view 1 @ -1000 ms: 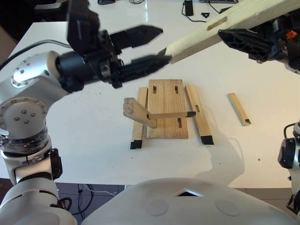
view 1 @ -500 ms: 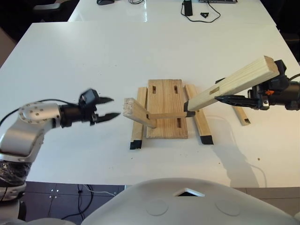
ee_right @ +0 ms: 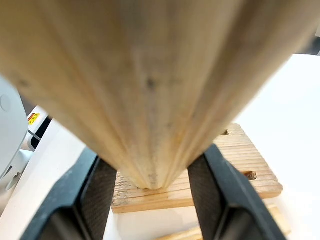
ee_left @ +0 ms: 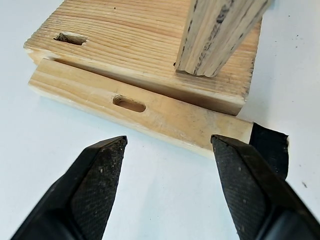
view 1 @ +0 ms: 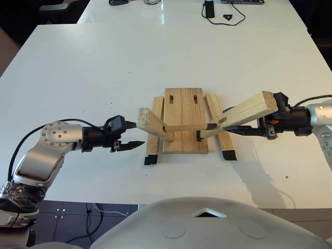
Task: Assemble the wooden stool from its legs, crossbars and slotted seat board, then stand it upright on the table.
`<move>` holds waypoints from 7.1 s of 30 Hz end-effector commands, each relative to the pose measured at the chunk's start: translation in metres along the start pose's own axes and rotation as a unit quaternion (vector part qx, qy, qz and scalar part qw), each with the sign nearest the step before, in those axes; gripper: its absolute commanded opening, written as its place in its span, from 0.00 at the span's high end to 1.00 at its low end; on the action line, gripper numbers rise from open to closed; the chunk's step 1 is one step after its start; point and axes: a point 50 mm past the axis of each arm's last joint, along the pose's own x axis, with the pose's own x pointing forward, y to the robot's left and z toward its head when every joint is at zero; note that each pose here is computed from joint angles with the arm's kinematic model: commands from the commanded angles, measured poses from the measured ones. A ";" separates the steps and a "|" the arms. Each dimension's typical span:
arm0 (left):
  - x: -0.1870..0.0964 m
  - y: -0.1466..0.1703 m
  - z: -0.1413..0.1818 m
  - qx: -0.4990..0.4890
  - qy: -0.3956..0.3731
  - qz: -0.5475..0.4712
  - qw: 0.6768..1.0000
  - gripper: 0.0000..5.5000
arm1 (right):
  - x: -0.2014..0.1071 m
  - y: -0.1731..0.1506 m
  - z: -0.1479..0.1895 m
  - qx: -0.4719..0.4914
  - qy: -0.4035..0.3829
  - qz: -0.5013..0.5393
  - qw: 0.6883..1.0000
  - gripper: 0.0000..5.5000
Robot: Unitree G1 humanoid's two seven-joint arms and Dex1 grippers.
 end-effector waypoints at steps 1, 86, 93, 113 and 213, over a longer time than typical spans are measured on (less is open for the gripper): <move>0.001 0.000 0.007 0.004 -0.008 -0.003 1.000 0.43 | 0.001 0.005 -0.009 0.010 0.025 0.009 1.000 0.63; 0.084 0.034 0.126 0.011 -0.169 -0.241 0.956 0.43 | 0.034 -0.031 -0.052 -0.043 0.181 0.111 0.976 0.63; 0.099 0.033 0.099 0.003 -0.108 -0.232 0.967 0.43 | 0.034 -0.030 -0.053 -0.043 0.181 0.114 0.976 0.63; 0.076 0.038 0.134 -0.053 -0.254 -0.214 0.942 0.43 | 0.034 -0.028 -0.057 -0.043 0.186 0.121 0.974 0.63; 0.073 -0.037 0.072 0.128 -0.120 -0.126 0.976 0.43 | 0.087 -0.012 -0.037 -0.018 0.130 0.243 0.961 0.63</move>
